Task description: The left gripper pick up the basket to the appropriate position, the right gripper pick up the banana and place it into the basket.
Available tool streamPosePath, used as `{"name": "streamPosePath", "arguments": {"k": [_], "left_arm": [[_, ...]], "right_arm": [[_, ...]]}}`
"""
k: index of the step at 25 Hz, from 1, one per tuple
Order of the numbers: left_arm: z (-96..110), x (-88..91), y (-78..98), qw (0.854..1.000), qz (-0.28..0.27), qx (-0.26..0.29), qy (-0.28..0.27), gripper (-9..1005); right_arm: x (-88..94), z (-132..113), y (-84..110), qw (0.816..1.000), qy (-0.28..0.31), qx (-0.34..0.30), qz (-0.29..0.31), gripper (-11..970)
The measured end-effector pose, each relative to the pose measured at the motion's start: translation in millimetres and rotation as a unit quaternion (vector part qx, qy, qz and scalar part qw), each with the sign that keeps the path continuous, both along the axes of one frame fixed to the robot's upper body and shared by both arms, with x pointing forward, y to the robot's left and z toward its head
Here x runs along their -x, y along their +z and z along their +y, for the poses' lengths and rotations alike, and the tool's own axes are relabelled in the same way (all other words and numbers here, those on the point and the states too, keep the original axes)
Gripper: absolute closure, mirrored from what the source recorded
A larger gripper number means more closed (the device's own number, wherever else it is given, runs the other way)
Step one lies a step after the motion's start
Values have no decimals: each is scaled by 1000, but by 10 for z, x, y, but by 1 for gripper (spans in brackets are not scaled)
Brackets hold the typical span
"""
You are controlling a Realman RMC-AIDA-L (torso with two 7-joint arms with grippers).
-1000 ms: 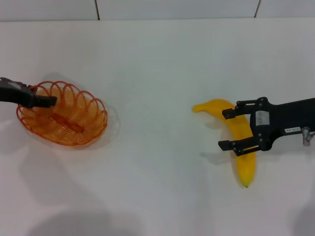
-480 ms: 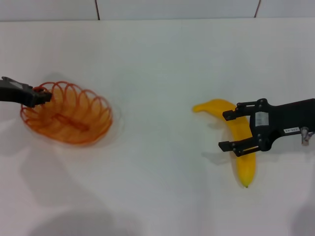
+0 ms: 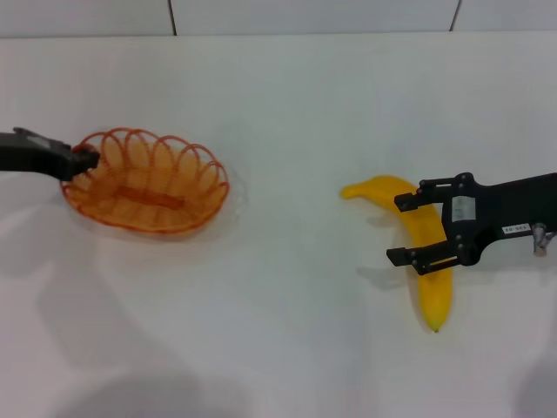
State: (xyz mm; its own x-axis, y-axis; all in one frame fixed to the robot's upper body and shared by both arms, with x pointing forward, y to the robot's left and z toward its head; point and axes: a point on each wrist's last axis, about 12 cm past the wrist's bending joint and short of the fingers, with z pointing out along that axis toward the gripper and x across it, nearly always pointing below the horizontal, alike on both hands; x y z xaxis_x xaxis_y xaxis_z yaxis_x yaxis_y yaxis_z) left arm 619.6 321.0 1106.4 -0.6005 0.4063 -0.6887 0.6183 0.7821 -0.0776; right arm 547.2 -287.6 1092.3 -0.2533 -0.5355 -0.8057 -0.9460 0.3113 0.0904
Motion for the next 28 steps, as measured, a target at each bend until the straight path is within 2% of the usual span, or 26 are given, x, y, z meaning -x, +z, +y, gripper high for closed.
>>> {"name": "streamPosePath", "arguments": {"k": [12,19,28], "left_arm": [[-148,15,89,997,-35,70,-6,908],[-235,49,1,992,-44,116,-9,917],[-293,85,-115,991,-27,129,-5,918]], "right_arm": [[-1,-2,-1,1000,-1,-1,0,95],[-9,4,7,1000,-1,-2,-2,95],[-17,17,11,1000,2,0,-2,96]]}}
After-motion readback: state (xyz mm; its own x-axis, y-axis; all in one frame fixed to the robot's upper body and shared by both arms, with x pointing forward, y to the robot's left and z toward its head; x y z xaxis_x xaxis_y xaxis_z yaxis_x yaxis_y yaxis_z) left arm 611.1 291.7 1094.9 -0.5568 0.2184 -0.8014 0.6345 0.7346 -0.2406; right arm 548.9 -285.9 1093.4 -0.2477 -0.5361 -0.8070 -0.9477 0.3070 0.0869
